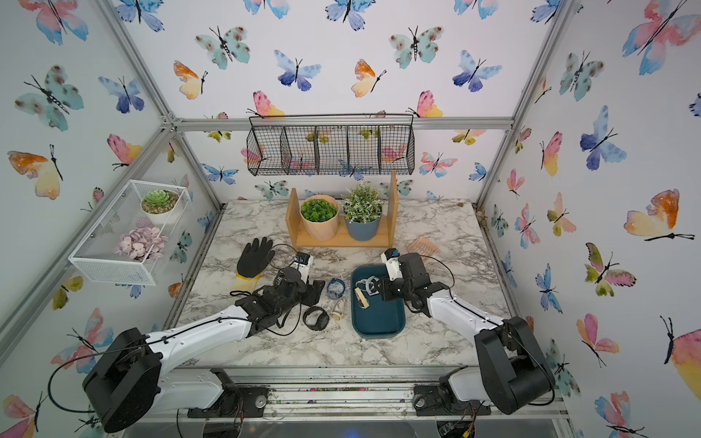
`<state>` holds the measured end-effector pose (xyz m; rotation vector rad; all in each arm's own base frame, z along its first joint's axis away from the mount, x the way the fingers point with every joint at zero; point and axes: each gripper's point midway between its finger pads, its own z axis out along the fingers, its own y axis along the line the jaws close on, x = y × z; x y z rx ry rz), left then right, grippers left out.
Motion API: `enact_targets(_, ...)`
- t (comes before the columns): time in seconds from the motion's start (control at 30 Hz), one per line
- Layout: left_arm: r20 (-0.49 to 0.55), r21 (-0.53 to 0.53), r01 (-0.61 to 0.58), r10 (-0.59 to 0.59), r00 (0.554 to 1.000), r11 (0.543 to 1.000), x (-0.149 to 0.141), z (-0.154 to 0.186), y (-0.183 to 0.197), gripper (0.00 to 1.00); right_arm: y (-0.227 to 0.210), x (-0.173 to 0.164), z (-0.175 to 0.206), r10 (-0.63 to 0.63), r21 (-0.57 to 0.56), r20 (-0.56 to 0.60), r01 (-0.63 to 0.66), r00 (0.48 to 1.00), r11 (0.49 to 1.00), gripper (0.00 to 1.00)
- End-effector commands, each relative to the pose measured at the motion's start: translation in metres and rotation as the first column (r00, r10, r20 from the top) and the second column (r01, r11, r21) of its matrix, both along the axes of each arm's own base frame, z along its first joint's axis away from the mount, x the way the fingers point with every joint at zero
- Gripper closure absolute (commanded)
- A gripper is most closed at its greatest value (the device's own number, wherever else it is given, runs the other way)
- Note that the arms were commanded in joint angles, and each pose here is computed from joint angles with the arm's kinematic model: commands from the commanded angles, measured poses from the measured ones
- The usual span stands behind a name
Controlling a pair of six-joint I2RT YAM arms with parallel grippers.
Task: Put the watch into the storage box
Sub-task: Place the watch in the storage box.
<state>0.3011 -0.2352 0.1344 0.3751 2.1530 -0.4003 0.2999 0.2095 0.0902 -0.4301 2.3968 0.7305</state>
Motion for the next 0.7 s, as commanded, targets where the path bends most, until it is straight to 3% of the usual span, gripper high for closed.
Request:
enact_targets(0.0, 0.003, 0.014, -0.042, 0.042, 0.999, 0.999, 0.006, -0.003, 0.006, 0.37, 0.003, -0.005, -0.008, 0.014, 0.032, -0.023, -0.013, 1.0, 0.999, 0.79)
enact_targets(0.17, -0.012, 0.03, -0.037, 0.038, 0.999, 0.999, 0.012, -0.007, 0.003, 0.37, 0.0, -0.006, -0.022, 0.006, -0.002, -0.059, -0.006, 0.998, 1.0, 0.76)
enact_targets(0.37, -0.022, 0.035, -0.035, 0.036, 0.999, 0.999, 0.016, -0.009, -0.002, 0.37, -0.015, 0.001, -0.035, -0.066, -0.088, -0.063, 0.06, 0.996, 0.994, 0.65)
enact_targets(0.67, -0.026, 0.05, -0.033, 0.034, 0.999, 0.998, 0.02, -0.009, -0.004, 0.37, -0.025, 0.02, -0.018, -0.127, -0.149, 0.004, 0.126, 0.992, 0.981, 0.51)
